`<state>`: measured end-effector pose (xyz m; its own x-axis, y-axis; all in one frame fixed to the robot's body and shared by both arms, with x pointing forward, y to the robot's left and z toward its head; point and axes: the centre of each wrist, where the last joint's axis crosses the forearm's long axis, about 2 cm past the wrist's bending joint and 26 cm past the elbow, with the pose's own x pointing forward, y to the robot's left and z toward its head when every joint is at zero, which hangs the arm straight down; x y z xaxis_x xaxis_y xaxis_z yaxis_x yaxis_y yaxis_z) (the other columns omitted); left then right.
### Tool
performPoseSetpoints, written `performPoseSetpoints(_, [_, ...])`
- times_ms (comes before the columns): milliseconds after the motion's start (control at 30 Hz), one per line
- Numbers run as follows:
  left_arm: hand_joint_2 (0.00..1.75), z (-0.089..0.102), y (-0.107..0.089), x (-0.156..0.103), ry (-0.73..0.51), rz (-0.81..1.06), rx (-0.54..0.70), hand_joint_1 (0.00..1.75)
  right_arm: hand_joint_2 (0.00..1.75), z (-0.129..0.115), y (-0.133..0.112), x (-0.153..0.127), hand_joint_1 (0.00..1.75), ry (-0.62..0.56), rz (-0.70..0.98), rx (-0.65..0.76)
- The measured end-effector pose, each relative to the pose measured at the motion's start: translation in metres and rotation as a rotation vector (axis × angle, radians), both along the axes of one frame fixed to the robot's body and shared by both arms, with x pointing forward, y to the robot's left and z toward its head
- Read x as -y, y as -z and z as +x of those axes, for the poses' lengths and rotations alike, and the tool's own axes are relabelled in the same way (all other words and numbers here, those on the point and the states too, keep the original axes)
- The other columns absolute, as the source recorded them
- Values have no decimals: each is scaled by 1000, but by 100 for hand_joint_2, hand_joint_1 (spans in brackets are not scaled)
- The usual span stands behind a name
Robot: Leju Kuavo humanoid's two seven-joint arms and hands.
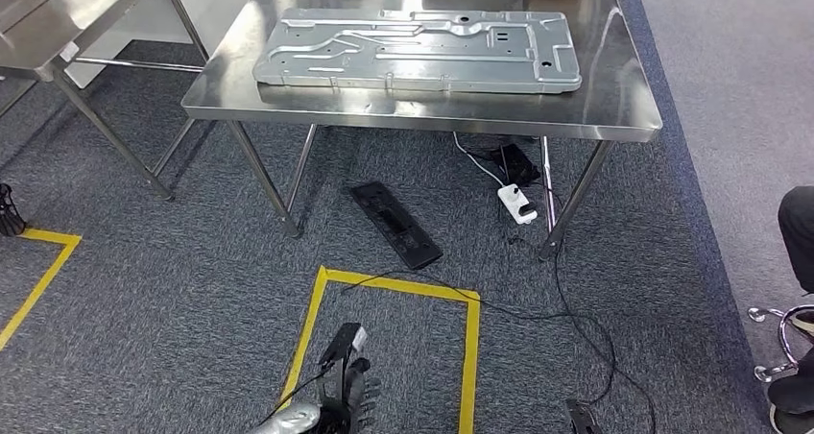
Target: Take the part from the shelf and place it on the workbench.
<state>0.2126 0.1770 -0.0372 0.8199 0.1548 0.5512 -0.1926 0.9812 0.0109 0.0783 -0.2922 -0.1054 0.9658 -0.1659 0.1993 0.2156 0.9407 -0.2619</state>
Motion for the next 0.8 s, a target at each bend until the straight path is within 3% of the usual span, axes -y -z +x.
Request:
performPoseSetpoints(167, [0, 59, -30, -9, -58, 7, 125, 0, 0, -1, 0, -1, 0, -15, 31, -13])
performPoseSetpoints(333, [0, 86, -45, -17, -110, 2, 129, 0, 0, -1, 1, 5, 0, -61, 33, 3])
performPoseSetpoints(500, [0, 84, -38, -30, -149, -5, 94, 0, 0, -2, 1, 7, 0, -126, 9, 90])
performPoseSetpoints(800, [0, 81, -31, -50, -182, 21, 77, 0, 0, -4, 1, 3, 0, -173, 8, 103])
